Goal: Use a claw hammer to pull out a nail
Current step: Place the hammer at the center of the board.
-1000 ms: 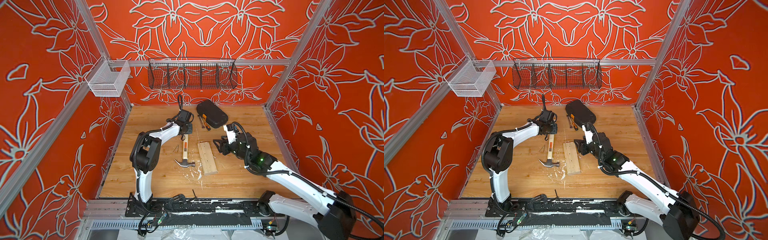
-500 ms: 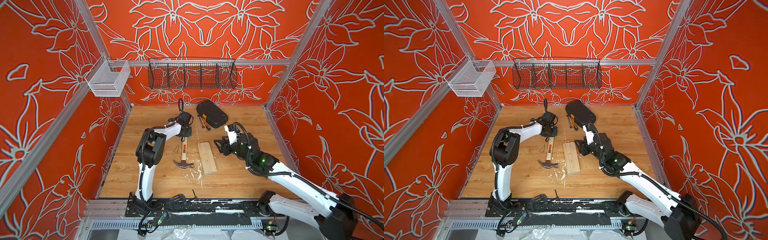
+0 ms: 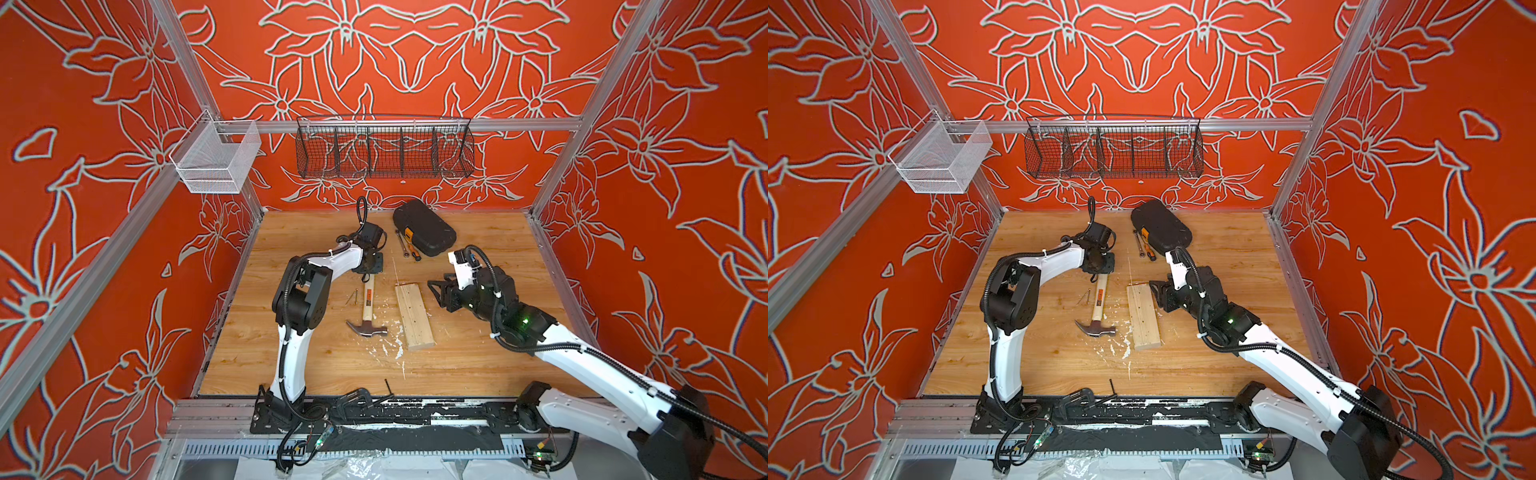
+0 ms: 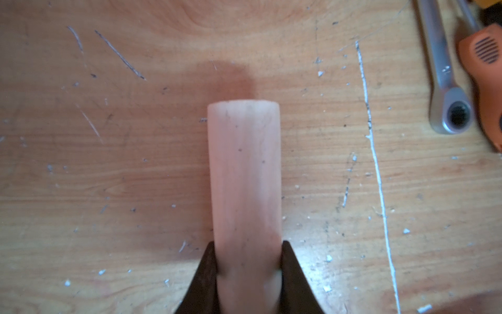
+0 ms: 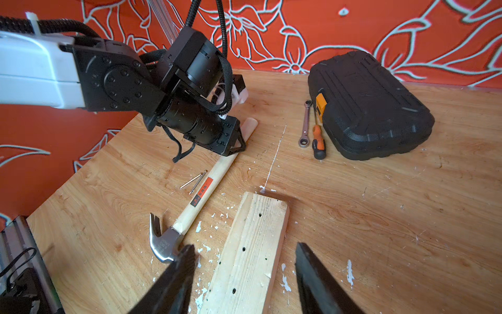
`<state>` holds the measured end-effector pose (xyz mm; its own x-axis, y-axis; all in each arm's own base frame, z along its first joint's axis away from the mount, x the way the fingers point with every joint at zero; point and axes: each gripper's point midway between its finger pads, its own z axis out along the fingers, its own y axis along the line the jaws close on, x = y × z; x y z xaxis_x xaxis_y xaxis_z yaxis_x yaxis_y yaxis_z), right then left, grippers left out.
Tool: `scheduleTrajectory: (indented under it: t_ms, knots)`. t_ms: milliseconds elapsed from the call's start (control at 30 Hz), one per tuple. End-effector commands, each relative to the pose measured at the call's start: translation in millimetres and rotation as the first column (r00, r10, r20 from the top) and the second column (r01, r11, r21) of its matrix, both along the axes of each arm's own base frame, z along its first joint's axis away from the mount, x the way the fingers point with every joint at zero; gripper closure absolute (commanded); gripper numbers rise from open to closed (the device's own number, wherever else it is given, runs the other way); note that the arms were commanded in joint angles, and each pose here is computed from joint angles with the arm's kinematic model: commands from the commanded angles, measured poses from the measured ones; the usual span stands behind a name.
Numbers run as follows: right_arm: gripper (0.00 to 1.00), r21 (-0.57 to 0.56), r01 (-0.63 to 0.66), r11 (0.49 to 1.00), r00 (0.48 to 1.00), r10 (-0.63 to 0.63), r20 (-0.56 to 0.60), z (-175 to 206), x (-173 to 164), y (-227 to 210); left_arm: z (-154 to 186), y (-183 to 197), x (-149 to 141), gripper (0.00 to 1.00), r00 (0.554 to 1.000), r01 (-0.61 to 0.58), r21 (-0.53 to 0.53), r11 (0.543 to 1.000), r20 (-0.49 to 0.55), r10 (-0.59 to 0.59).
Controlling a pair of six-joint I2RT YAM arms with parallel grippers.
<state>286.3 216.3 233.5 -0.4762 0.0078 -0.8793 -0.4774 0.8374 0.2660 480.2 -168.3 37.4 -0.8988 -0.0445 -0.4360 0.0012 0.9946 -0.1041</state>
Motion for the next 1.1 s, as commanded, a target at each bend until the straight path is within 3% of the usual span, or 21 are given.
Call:
scheduleTrajectory:
  t_ms: [0, 267, 433, 767, 1067]
  knots:
    - [0.39, 0.005, 0.009, 1.0, 1.0, -0.009, -0.008, -1.8, -0.2, -3.0, -3.4, 7.7, -5.2, 0.79, 0.999, 0.013, 0.042, 0.999, -0.033, -0.012]
    - [0.4, 0.0, 0.01, 1.0, 1.0, -0.01, 0.003, 1.2, -2.7, -6.8, -1.3, 7.3, -9.9, 0.63, 0.999, 0.006, 0.029, 1.0, -0.039, -0.005]
    - [0.4, -0.005, 0.013, 1.0, 1.0, -0.013, 0.01, 2.9, -3.6, -9.3, 8.1, 9.1, -12.6, 0.47, 1.0, -0.001, 0.026, 1.0, -0.024, 0.001]
    - [0.38, -0.03, 0.036, 0.999, 0.999, -0.036, 0.009, 6.1, 3.0, -13.7, 55.3, 10.7, -19.6, 0.34, 0.998, 0.0, -0.012, 1.0, 0.059, 0.001]
    - [0.14, -0.067, 0.137, 0.988, 0.99, -0.139, -0.02, 8.8, 23.7, -38.2, 115.1, 17.4, -38.8, 0.12, 0.982, 0.005, -0.065, 0.998, 0.186, 0.007]
